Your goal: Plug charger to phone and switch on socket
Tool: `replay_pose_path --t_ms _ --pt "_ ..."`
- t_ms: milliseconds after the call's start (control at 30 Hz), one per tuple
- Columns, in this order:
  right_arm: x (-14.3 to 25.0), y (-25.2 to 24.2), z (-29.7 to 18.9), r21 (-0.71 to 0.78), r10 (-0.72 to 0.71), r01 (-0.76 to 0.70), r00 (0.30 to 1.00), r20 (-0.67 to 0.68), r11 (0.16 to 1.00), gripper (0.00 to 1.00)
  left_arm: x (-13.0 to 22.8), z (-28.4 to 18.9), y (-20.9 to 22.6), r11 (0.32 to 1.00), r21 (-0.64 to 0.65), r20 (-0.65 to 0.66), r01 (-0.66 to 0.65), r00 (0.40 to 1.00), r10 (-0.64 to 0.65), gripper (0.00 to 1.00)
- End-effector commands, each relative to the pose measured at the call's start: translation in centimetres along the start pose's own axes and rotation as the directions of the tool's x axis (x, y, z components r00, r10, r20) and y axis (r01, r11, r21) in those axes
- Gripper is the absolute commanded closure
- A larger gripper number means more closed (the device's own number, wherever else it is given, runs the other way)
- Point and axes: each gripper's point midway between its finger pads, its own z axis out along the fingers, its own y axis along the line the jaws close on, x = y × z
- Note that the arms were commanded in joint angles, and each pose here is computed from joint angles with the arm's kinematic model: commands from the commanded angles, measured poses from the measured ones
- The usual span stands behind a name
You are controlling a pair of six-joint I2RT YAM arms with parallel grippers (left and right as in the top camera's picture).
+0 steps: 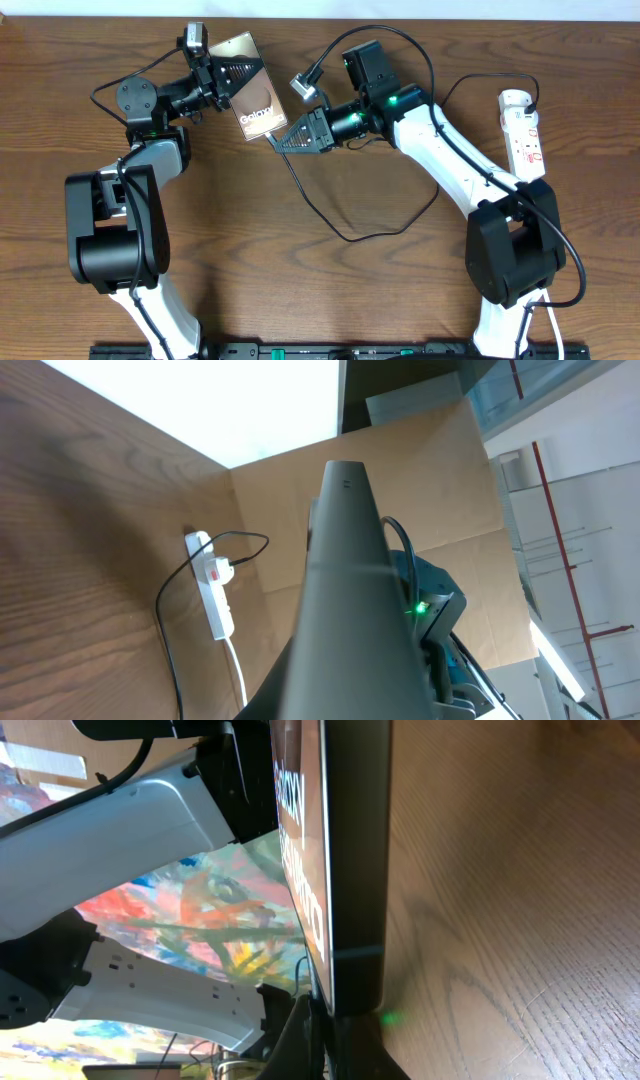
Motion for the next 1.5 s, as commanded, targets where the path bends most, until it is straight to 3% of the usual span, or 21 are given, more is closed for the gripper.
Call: replay_pose_path --t_ms 0,700,1133,1467 --pt "-0.8 -0.6 -0.9 0.017 0.002 -0.002 1.000 0.030 1.000 0.99 0.9 0.4 -1.2 0.999 0.009 -0.053 -0.037 0.998 0.037 0.93" --pt "-1.3 0.4 0.9 0.016 -0.019 0.019 0.999 0.036 1.000 0.99 1.1 0.5 -1.1 0.999 0.009 -0.063 -0.037 0.997 0.037 0.93" --pt "-2.8 0.4 -0.3 0.013 -0.032 0.031 0.996 0.083 0.999 0.99 3.7 0.1 -0.7 0.999 -0.010 -0.214 -0.039 0.976 0.036 0.93" --pt "-2.8 0.3 -0.3 0.017 -0.034 0.032 0.996 0.086 0.999 0.99 3.7 0.1 -0.7 0.999 -0.010 -0.217 -0.039 0.976 0.036 0.93"
